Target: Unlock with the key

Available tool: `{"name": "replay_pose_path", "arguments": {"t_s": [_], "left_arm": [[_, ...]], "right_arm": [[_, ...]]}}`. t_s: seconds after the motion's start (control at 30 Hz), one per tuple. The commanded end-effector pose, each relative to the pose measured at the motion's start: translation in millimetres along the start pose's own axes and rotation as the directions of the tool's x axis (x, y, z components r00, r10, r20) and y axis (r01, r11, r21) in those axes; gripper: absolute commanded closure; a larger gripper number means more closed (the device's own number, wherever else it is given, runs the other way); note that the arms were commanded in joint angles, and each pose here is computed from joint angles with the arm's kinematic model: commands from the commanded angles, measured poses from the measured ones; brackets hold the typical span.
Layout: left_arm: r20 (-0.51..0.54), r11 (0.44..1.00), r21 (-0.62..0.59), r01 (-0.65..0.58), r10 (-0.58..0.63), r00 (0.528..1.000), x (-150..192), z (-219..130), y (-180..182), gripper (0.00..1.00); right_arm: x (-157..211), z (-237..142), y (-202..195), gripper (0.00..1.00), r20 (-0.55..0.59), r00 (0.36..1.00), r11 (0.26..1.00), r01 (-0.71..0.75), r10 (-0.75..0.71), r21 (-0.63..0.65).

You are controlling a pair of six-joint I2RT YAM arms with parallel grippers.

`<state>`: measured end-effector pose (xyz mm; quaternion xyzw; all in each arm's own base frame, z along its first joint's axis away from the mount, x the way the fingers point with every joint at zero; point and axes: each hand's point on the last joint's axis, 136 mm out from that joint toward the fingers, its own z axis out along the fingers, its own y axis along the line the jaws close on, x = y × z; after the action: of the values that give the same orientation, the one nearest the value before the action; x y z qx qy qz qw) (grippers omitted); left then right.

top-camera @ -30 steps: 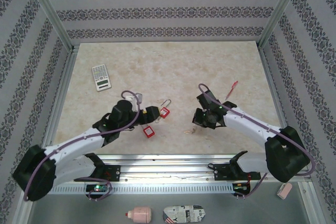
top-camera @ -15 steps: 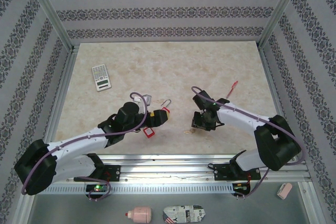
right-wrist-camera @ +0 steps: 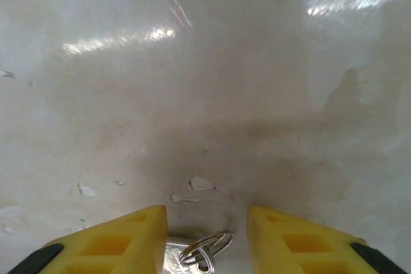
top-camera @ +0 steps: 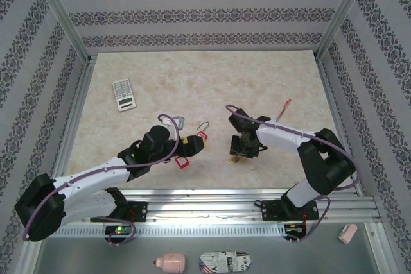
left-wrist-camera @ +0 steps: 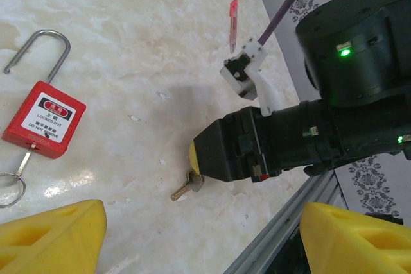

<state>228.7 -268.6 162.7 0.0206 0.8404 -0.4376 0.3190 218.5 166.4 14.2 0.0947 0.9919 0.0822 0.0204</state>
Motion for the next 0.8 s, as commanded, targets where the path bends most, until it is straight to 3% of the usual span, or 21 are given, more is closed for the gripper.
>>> {"name": "replay_pose_path", "arguments": {"t_s": [0.0, 0.3, 0.6, 0.77], "left_arm": [[0.011, 1.0, -0.001, -0.026, 0.026, 1.0, 0.3, -5.1, -2.5, 0.21], [-0.015, 0.999, -0.018, -0.047, 0.047, 0.999, 9.5, 1.3, -1.2, 0.21], [-0.017, 0.998, 0.068, -0.013, 0.014, 1.0, 14.8, 18.6, -15.6, 0.22], [-0.042, 0.972, 0.234, 0.02, -0.01, 0.999, 19.3, 30.2, -50.0, 0.22]], "right_arm": [[1.0, -1.0, -3.2, 0.65, 0.002, 1.0, 0.999, 0.01, -0.01, 0.039], [2.1, -8.5, -6.0, 1.0, 0.041, 0.999, 1.0, -0.01, 0.009, 0.028], [-7.9, -54.0, 0.7, 1.0, 0.147, 0.989, 0.999, -0.007, 0.012, -0.035], [-21.0, -106.8, 14.1, 1.0, 0.251, 0.967, 0.989, 0.006, 0.031, -0.146]]}}
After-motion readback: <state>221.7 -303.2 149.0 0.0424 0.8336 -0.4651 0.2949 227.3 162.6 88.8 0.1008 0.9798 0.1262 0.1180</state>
